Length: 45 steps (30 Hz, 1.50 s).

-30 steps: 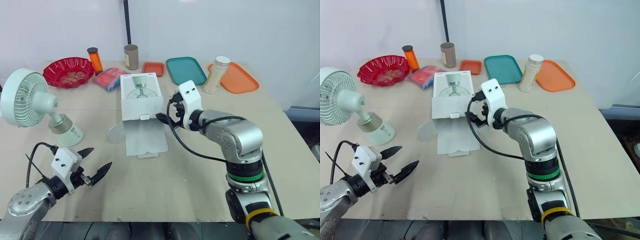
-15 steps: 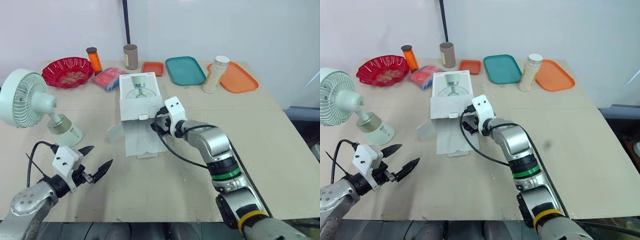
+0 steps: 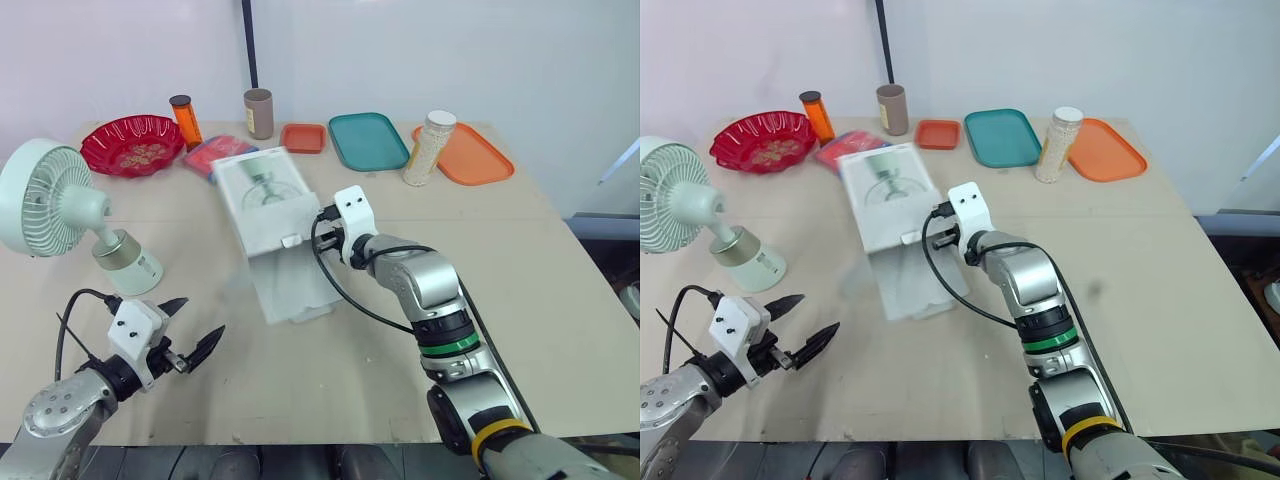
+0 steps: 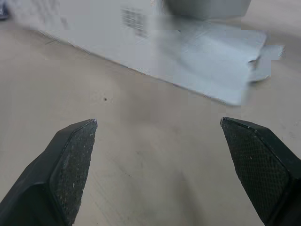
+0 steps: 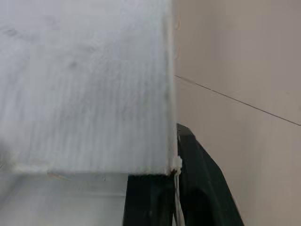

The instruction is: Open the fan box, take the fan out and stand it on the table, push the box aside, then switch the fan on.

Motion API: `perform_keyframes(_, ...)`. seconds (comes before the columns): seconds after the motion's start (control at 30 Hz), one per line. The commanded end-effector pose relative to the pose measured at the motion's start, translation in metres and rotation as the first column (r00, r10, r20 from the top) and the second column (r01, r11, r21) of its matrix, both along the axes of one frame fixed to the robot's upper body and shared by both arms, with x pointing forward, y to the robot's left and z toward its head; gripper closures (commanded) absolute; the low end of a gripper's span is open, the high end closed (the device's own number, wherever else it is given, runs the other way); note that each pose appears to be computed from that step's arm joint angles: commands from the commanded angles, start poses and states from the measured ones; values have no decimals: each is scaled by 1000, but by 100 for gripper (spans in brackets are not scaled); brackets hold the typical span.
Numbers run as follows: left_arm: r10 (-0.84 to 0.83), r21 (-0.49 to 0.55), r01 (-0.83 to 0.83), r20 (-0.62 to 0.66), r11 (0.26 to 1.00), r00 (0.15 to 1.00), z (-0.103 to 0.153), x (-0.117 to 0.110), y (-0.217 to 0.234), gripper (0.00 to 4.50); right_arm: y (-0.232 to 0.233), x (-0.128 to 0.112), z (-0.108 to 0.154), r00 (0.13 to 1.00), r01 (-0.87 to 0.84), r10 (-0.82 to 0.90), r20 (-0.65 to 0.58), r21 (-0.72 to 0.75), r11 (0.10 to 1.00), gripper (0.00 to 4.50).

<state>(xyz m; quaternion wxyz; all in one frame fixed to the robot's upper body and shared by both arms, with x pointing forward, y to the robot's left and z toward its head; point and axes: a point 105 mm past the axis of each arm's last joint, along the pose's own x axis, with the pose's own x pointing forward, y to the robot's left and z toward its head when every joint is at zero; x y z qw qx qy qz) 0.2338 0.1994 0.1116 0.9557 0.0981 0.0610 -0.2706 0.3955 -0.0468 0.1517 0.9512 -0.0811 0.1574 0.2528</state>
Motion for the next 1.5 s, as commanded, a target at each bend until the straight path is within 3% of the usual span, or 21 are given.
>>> perform_keyframes(0.03, -22, 15, 22, 14, 1000, 1000, 0, 0, -1, 0, -16, 4, 13, 997, 69, -69, 40, 1, 998, 438)
perform_keyframes(0.2, -62, 12, 62, 5, 998, 998, -3, 5, -5, 0, -54, 0, 25, 981, 186, -185, 64, -1, 983, 438)
perform_keyframes(0.43, -162, 10, 162, -1, 987, 987, -8, 24, -16, 0, -127, -38, 33, 911, 411, -410, 42, -20, 911, 438)
perform_keyframes(0.63, -253, 12, 253, -8, 967, 967, -11, 41, -27, 0, -202, -73, 21, 772, 633, -635, 3, -82, 769, 438)
perform_keyframes(0.9, -303, 13, 303, -3, 953, 953, -7, 54, -32, 0, -269, -92, 13, 599, 797, -800, -12, -85, 598, 438)
perform_keyframes(1.0, -309, 18, 309, -2, 951, 951, -8, 54, -33, 0, -274, -90, 19, 604, 795, -797, 24, -82, 601, 363)
perform_keyframes(1.03, -311, 19, 311, -3, 950, 950, -8, 54, -33, 0, -272, -89, 20, 618, 785, -785, 28, -79, 615, 316)
perform_keyframes(1.13, -304, 20, 304, -6, 952, 953, -8, 51, -31, 0, -239, -86, 19, 801, 593, -599, 1, -148, 792, 191)
perform_keyframes(1.17, -298, 24, 298, -8, 954, 955, -8, 51, -29, 0, -227, -89, 17, 856, 504, -516, -27, -180, 845, 173)
perform_keyframes(1.3, -284, 31, 284, -8, 958, 959, -7, 47, -25, 0, -214, -95, 23, 920, 369, -389, -48, -224, 902, 2)
perform_keyframes(1.5, -258, 41, 258, -15, 965, 966, -5, 42, -18, 0, -225, -101, 45, 943, 313, -333, 2, -342, 886, 2)
